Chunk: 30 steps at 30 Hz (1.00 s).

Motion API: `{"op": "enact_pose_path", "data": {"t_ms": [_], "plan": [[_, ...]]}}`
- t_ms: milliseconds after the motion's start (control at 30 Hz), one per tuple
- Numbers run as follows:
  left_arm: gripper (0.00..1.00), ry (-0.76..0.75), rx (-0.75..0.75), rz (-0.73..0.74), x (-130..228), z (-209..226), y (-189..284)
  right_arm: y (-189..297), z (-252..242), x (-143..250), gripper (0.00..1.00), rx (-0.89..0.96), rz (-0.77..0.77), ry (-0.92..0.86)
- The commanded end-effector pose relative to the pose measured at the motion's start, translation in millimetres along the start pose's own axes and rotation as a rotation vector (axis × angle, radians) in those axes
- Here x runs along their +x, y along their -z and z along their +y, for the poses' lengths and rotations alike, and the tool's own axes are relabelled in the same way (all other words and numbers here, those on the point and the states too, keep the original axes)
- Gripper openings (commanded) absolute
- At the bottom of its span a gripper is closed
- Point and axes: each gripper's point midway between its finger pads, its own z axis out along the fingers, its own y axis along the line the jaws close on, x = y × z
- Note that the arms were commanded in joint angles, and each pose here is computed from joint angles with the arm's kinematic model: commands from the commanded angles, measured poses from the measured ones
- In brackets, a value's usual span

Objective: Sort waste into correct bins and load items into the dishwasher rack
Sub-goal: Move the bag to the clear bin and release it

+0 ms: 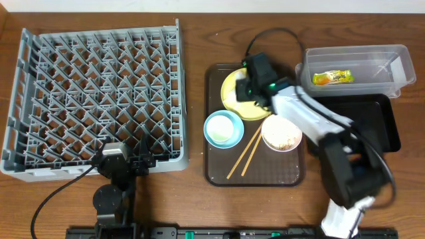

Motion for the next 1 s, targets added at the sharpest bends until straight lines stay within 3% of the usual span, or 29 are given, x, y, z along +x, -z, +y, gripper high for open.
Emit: {"op": "enact_pose_path", "data": {"t_ms": [0,233,567,600,667,700,967], "plan": [[0.93,-0.008,-0.015,0.051,17,3,-1,67,-41,-60,0.01,0.097,-0.196,-0.045],[0.93,-0.008,-0.015,0.051,17,3,-1,132,-136,-95,0.01,0.288,-0.345,-0.195],[0.93,-0.008,-0.014,0.051,17,3,-1,122,-242,-61,0.01,0.502,-0.239,-0.388],[0.93,-0.007,-0.014,0.051,17,3,-1,116,-245,-56,0.07,0.505,-0.22,-0.395],[0.93,-0.008,-0.014,0.051,17,3,-1,106,-247,-50,0.39,0.488,-0.191,-0.4],[0.93,-0.008,-0.014,0.051,17,3,-1,104,-246,-50,0.46,0.475,-0.186,-0.401],[0.93,-0.008,-0.015,0.051,17,3,-1,149,-219,-80,0.51,0.375,-0.295,-0.319]]}}
